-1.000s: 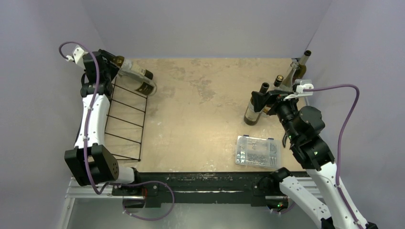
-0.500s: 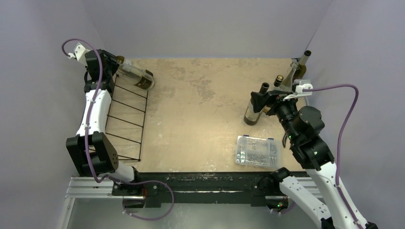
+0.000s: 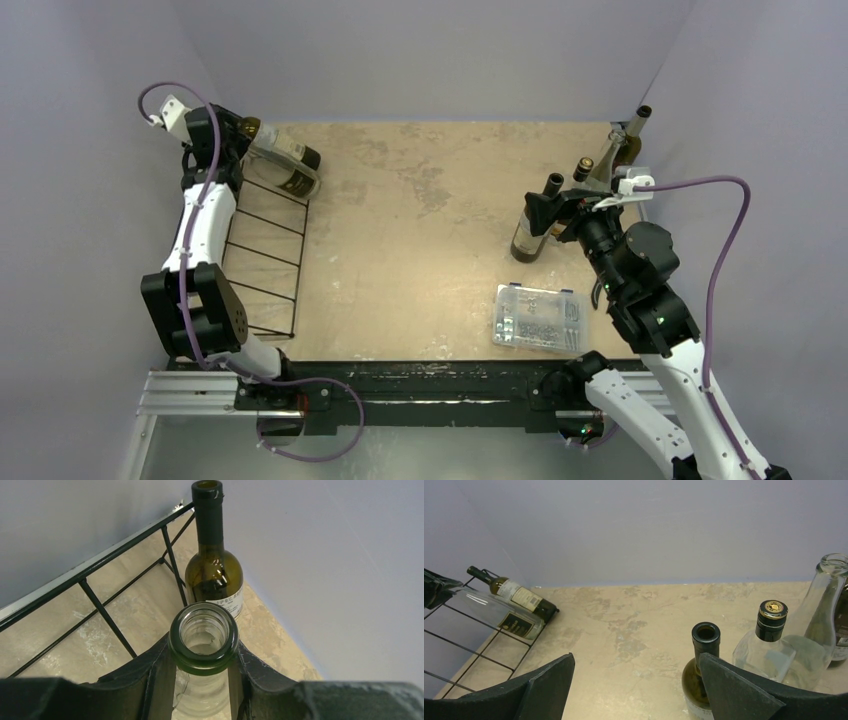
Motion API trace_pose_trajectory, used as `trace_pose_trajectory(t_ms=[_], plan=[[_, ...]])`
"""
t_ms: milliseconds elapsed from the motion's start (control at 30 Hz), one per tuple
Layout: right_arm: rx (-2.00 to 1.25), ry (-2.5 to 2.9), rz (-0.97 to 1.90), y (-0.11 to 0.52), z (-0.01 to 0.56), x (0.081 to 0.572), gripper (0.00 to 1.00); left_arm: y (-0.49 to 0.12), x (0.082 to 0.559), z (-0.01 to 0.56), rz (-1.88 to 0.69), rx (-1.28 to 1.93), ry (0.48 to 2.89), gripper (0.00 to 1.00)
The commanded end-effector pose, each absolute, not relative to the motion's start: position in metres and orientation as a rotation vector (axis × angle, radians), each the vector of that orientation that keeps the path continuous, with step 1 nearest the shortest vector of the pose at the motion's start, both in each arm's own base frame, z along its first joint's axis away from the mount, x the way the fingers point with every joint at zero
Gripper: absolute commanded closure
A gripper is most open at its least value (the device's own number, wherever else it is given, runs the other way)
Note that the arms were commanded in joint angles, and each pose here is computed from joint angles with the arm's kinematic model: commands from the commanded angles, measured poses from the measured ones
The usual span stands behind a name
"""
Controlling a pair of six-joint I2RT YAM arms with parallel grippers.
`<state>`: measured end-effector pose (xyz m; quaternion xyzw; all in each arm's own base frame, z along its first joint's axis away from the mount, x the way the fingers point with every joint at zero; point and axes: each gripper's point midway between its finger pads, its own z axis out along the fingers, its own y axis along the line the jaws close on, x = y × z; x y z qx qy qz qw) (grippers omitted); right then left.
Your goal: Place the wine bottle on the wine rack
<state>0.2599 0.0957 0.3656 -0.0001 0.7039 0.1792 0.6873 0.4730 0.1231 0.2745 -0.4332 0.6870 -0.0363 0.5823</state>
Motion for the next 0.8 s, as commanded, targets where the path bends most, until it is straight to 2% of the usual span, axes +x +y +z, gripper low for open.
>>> trace_pose_trajectory(t_ms=[0, 433, 500, 667, 767], plan=[[-0.002, 1.565, 0.421, 0.100, 0.368, 0.262, 0.01, 0.130, 0.492, 0.356, -0.210, -0.967, 1.328, 1.00], [-0.006, 1.569, 0.424, 0.102, 0.367, 0.263, 0.01, 0.137, 0.493, 0.323, -0.196, -1.052, 1.386, 1.00], [-0.005, 1.569, 0.423, 0.101, 0.367, 0.264, 0.01, 0.137, 0.490, 0.312, -0.185, -1.075, 1.425, 0.95], [-0.006, 1.564, 0.426, 0.101, 0.368, 0.262, 0.01, 0.136, 0.489, 0.304, -0.196, -1.092, 1.453, 0.69], [-0.010, 1.564, 0.432, 0.102, 0.369, 0.262, 0.01, 0.136, 0.487, 0.302, -0.202, -1.102, 1.460, 0.61]])
